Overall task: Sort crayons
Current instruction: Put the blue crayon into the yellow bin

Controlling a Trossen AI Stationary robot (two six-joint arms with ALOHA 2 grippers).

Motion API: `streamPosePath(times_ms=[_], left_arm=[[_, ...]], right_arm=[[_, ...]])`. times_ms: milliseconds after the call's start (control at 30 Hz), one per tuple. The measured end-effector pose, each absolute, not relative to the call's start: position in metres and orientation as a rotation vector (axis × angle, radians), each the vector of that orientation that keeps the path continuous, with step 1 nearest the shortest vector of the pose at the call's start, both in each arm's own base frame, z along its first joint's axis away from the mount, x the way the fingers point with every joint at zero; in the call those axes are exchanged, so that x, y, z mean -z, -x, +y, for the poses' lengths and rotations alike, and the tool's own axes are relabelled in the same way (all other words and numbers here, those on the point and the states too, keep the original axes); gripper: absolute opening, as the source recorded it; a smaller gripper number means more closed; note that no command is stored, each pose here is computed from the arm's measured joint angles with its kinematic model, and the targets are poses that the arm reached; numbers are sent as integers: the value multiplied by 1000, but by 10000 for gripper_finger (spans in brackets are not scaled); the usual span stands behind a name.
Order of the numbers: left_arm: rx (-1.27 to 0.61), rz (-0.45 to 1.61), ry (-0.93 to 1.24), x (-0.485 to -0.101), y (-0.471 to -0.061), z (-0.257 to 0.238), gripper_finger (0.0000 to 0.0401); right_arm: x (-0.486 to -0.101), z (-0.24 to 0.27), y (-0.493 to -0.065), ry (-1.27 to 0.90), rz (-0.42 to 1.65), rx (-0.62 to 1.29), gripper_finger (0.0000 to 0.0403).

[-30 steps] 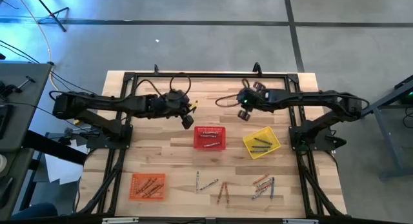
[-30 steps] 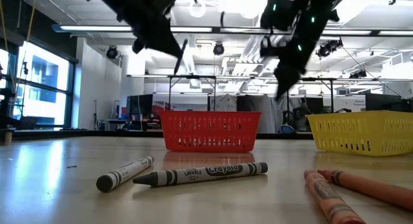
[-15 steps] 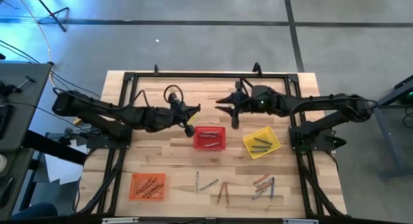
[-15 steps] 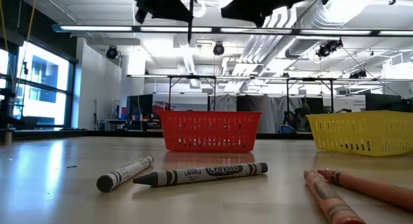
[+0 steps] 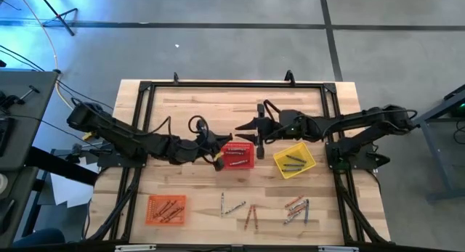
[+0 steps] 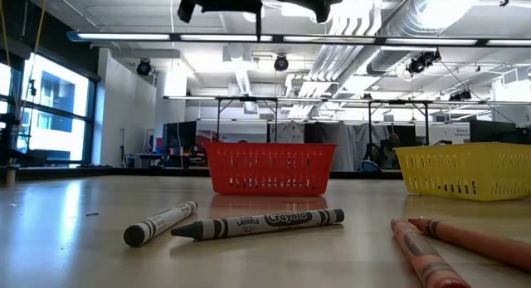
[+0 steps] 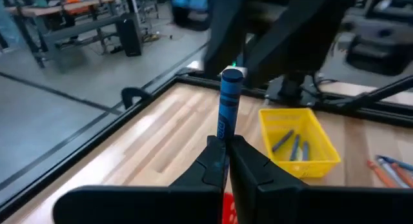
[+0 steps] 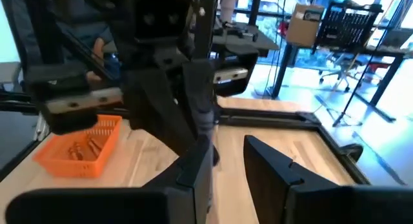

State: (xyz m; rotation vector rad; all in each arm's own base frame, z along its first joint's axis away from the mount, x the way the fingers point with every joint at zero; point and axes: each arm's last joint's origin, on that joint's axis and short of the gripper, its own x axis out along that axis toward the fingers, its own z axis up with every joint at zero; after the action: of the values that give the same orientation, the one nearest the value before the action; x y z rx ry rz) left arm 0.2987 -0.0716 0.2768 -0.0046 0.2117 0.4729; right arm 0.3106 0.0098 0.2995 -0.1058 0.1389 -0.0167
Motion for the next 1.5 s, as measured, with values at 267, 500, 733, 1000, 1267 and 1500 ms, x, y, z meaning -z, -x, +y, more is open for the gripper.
streamPosePath(times_ms=[267, 500, 733, 1000, 1267, 1500], left_arm=[[-471, 169, -3, -277, -303, -76, 0], [-481, 166, -20, -278, -304, -72, 0], [-468, 156, -6, -279, -305, -72, 0], [-416, 126, -21, -279, -310, -74, 0], [-429, 110, -24, -276, -316, -71, 0], [-437, 111, -29, -276, -316, -71, 11]], right_arm=[[-293, 14, -317, 94, 147, -4, 87], [-294, 15, -317, 93, 133, -7, 87], [-297, 15, -317, 92, 99, -6, 87], [-299, 16, -317, 80, 82, -7, 87], [-299, 16, -317, 64, 81, -9, 49], [-300, 14, -316, 59, 85, -1, 9]])
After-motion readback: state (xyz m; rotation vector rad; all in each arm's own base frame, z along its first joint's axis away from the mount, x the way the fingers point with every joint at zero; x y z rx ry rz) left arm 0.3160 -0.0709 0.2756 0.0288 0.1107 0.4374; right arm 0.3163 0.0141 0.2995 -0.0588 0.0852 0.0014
